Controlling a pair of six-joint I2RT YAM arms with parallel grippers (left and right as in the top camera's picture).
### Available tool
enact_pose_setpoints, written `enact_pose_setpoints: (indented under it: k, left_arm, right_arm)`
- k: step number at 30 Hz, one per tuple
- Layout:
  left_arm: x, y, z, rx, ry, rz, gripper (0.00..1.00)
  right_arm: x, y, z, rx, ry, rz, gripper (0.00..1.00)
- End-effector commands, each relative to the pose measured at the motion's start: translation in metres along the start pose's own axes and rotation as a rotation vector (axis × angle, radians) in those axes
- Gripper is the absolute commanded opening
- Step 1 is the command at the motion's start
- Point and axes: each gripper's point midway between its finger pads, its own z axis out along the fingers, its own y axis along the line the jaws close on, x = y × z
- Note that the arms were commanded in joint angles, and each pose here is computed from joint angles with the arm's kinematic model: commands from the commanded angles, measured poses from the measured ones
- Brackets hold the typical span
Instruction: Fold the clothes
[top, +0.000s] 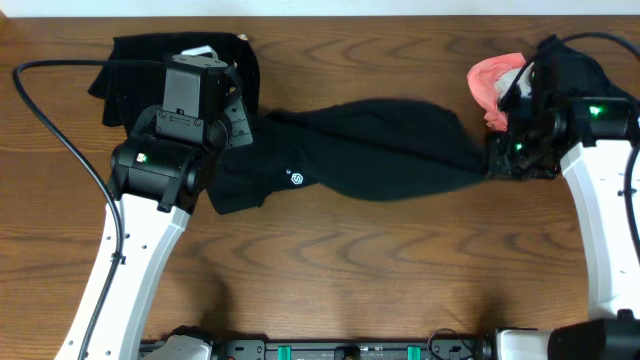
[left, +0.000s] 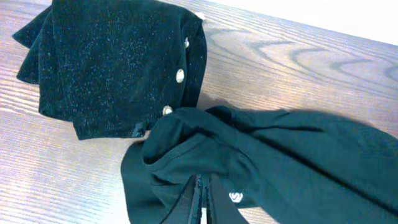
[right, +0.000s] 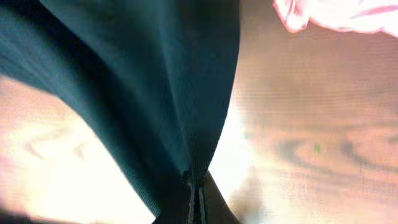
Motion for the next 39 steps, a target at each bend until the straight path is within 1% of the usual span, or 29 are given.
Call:
enact_pose_setpoints:
  k: [1,4,7,9,12,15,18,24,29,30,31,33,34,35,36,38,39]
  left_arm:
    - [0.007,0.004,0.005,-0.021,0.026,-0.004,0.06]
    - [0.009,0.005,0.005,-0.026,0.037,-0.002,0.06]
    - [0.010,0.005,0.005,-0.027,0.039,-0.001,0.06]
    - [0.010,0.005,0.005,-0.027,0.039,-0.002,0.06]
    - [0.010,0.005,0.005,-0.027,0.039,-0.002,0.06]
    - [0.010,0.005,0.005,-0.028,0.040,-0.001,0.06]
    - [0.011,0.006,0.005,-0.028,0.041,-0.001,0.06]
    - [0.010,0.005,0.005,-0.028,0.040,-0.001,0.06]
    - [0.010,0.005,0.005,-0.028,0.040,-0.001,0.06]
    - [0.010,0.005,0.005,-0.028,0.040,-0.001,0.06]
    - [0.010,0.005,0.005,-0.028,0.040,-0.001,0.06]
    - [0.010,0.005,0.005,-0.028,0.040,-0.001,0.06]
    - [0.010,0.005,0.005,-0.028,0.040,-0.001,0.06]
    - [0.010,0.005,0.005,-0.028,0.040,-0.001,0.06]
    - [0.010,0.005,0.005,-0.028,0.040,-0.001,0.06]
    - [0.010,0.005,0.005,-0.028,0.040,-0.001,0.06]
    - [0.010,0.005,0.005,-0.028,0.040,-0.001,0.06]
  right_arm:
    - [0.005,-0.015,0.002,0.070,0.027,-0.040,0.01]
    - [-0.003,-0.020,0.001,0.082,-0.005,-0.023,0.01]
    - [-0.024,-0.024,0.000,0.079,-0.090,-0.007,0.01]
    - [-0.045,-0.024,-0.003,0.067,-0.177,-0.010,0.01]
    - [-0.082,-0.009,-0.010,0.000,-0.325,-0.070,0.01]
    - [-0.112,0.001,-0.008,-0.033,-0.419,-0.100,0.01]
    - [-0.127,0.007,0.013,-0.045,-0.414,-0.111,0.01]
    - [-0.141,0.008,0.084,-0.060,-0.310,-0.105,0.01]
    - [-0.159,0.007,0.121,-0.076,-0.317,-0.110,0.01]
    - [-0.162,0.007,0.123,-0.077,-0.323,-0.111,0.12]
    - [-0.163,0.007,0.123,-0.077,-0.328,-0.112,0.25]
    - [-0.163,0.009,0.118,-0.086,-0.331,-0.114,0.35]
    - [-0.162,0.011,0.113,-0.093,-0.328,-0.114,0.48]
    - [-0.159,0.013,0.109,-0.105,-0.320,-0.114,0.68]
    - [-0.155,0.017,0.102,-0.124,-0.309,-0.116,0.77]
    - [-0.143,0.023,0.091,-0.151,-0.278,-0.114,0.89]
    - [-0.134,0.025,0.086,-0.164,-0.255,-0.112,0.90]
